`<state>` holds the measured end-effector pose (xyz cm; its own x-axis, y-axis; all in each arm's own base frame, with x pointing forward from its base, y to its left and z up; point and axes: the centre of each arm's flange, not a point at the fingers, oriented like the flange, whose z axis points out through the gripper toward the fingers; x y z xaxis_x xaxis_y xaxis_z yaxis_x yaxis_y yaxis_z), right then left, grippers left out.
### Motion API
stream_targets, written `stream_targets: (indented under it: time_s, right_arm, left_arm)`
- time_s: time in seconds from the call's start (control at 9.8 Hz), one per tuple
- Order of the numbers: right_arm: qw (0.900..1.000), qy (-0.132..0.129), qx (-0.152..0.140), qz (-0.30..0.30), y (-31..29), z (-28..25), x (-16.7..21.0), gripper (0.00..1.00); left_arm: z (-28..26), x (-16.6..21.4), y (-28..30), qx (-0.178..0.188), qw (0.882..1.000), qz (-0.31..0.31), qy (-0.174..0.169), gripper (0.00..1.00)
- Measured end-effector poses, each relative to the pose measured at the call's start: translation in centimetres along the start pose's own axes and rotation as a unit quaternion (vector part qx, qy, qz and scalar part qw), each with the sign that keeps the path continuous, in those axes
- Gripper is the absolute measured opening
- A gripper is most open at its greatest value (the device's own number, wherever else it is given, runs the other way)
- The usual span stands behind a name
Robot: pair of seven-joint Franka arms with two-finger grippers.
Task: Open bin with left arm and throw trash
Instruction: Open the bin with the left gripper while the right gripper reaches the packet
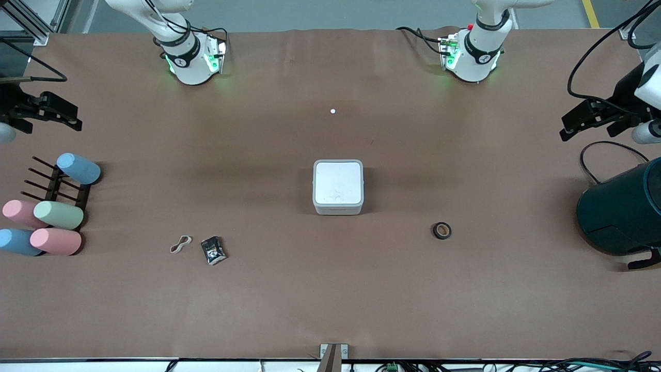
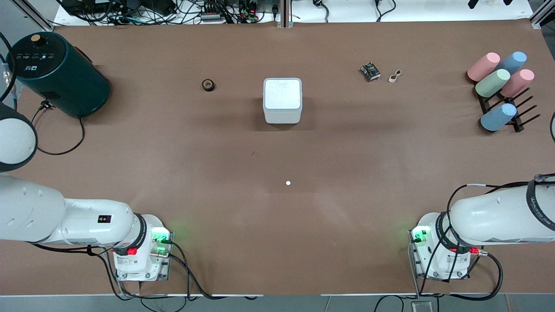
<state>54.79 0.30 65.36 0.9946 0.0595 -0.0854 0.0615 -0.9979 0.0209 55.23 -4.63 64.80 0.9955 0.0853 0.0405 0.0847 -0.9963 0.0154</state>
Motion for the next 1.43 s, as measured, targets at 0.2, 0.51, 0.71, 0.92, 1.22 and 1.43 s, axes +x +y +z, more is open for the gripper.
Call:
stream_targets:
  time_s: [0.2,0.51,0.71,0.92,1.22,1.43]
  right_arm:
    - [1.0,0.0,0.0,-0.001,-0.1,0.0,0.0,1.0]
    - [1.0,0.012,0.004,-0.029,-2.7,2.6,2.9,1.0]
    - [0.997,0.019,0.018,-0.067,-7.7,8.8,8.1,1.0]
    - [0.994,0.028,0.024,-0.101,-13.0,16.9,12.9,1.0]
    - [0.992,0.033,0.029,-0.12,-17.0,28.4,17.2,1.0]
    - [0.99,0.03,0.03,-0.134,-17.2,34.3,18.7,1.0]
  left_arm:
    - [0.6,0.2,0.3,0.001,1.0,0.002,-0.006,1.0]
    - [2.3,-1.1,4.8,-0.014,0.997,0.053,-0.058,0.98]
    - [8.4,-1.6,15.0,-0.033,0.985,0.136,-0.096,0.66]
    - [18.2,-1.5,26.7,-0.056,0.975,0.199,-0.081,0.39]
    - [29.5,-4.3,37.8,-0.059,0.98,0.182,-0.046,0.01]
    - [31.9,-5.9,41.6,-0.079,0.981,0.175,-0.019,0.01]
